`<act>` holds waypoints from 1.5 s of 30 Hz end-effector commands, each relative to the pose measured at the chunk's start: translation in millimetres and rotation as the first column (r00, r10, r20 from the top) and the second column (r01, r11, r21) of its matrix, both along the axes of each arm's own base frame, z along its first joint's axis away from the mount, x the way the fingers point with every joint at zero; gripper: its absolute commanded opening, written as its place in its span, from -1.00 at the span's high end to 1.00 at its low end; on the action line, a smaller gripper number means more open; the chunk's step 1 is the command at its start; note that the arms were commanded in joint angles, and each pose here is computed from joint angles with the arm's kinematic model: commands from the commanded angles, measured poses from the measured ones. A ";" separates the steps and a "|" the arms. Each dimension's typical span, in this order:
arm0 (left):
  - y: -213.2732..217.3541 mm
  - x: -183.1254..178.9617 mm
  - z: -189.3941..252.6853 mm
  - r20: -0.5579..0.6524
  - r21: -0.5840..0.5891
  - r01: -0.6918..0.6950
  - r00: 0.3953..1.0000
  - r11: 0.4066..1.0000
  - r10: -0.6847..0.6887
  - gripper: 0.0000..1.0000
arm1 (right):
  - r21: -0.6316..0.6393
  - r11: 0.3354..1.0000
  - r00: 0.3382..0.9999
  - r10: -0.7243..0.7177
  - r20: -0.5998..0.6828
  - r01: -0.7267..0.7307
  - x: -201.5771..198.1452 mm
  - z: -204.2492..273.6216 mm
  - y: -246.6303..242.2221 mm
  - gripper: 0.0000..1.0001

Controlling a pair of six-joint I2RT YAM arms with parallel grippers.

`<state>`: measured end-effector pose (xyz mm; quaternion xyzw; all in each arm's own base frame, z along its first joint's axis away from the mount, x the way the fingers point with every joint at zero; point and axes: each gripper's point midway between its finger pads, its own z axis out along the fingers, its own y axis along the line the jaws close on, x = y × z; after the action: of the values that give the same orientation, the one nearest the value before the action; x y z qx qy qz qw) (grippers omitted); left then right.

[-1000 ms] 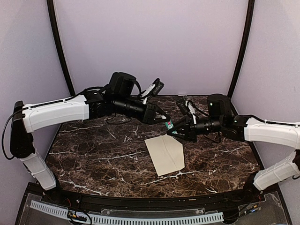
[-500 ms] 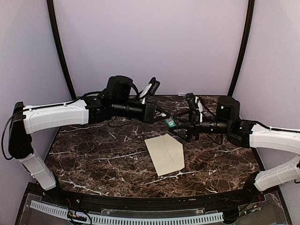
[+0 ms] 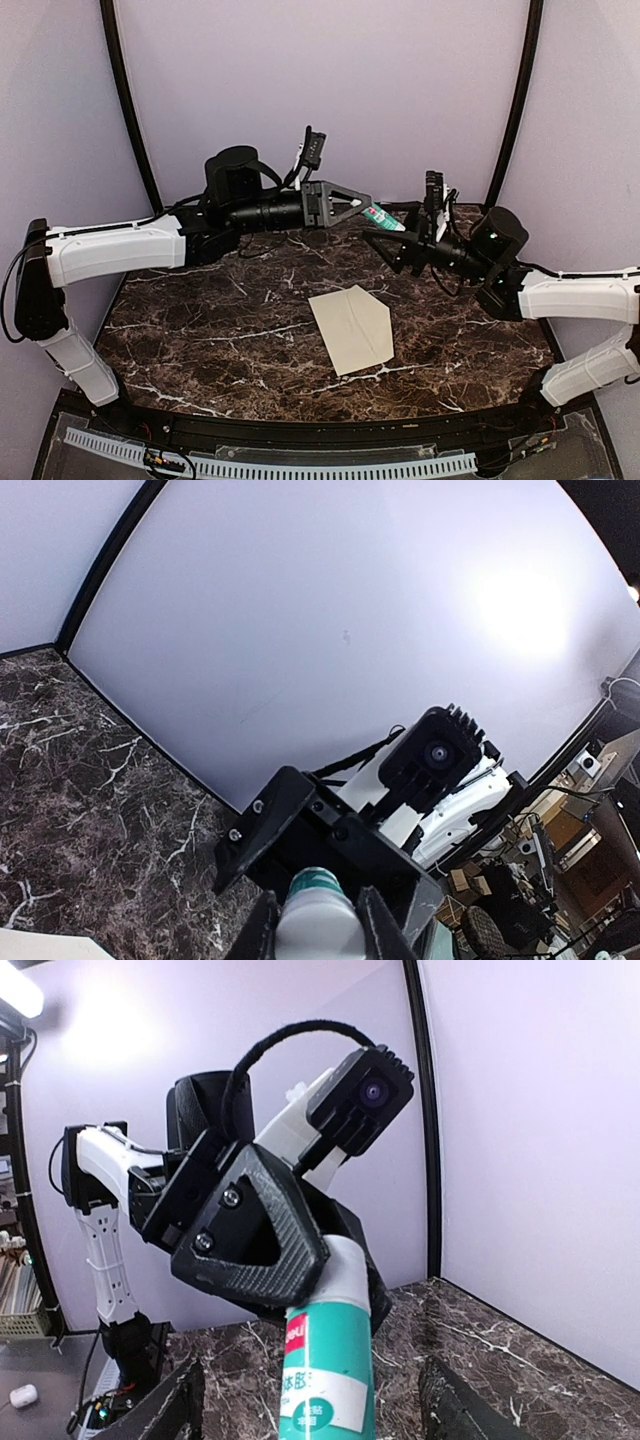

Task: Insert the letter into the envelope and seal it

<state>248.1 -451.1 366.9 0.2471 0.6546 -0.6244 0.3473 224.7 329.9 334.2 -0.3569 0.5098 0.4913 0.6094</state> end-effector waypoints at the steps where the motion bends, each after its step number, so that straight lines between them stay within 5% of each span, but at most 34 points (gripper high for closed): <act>1: 12.8 -11.7 35.1 0.042 -0.107 0.023 0.999 0.994 -0.019 0.93 | 0.137 0.990 0.997 0.005 0.078 -0.016 -8.3 34.8 -8.5 -0.34; 9: 13.6 -13.1 39.3 0.040 -0.130 0.030 0.999 0.991 -0.025 0.94 | 0.159 0.987 0.998 0.009 0.059 -0.018 -3.9 40.5 -6.0 0.22; 17: 21.8 -15.7 34.5 0.027 -0.138 0.012 1.000 0.990 -0.008 0.94 | 0.182 0.983 0.999 0.020 0.038 -0.027 -2.6 40.8 -5.3 0.49; 22: 28.3 -19.1 28.4 0.012 -0.152 0.002 1.000 0.988 0.000 0.94 | 0.179 0.983 0.999 0.029 0.023 -0.033 -4.3 39.4 -5.0 0.33; 35: 28.3 -20.8 23.0 0.022 -0.160 0.012 1.000 0.987 -0.008 0.94 | 0.142 0.989 0.999 0.041 -0.019 -0.037 1.5 25.0 5.3 0.27; 45: 23.7 -15.7 16.3 0.016 -0.146 0.003 1.000 0.989 -0.001 0.94 | 0.132 0.990 0.998 0.053 -0.024 -0.050 4.7 20.5 11.3 0.39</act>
<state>241.1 -430.4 361.8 0.2103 0.6348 -0.6545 0.3528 228.6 338.3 345.5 -0.3248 0.4874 0.5396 0.6047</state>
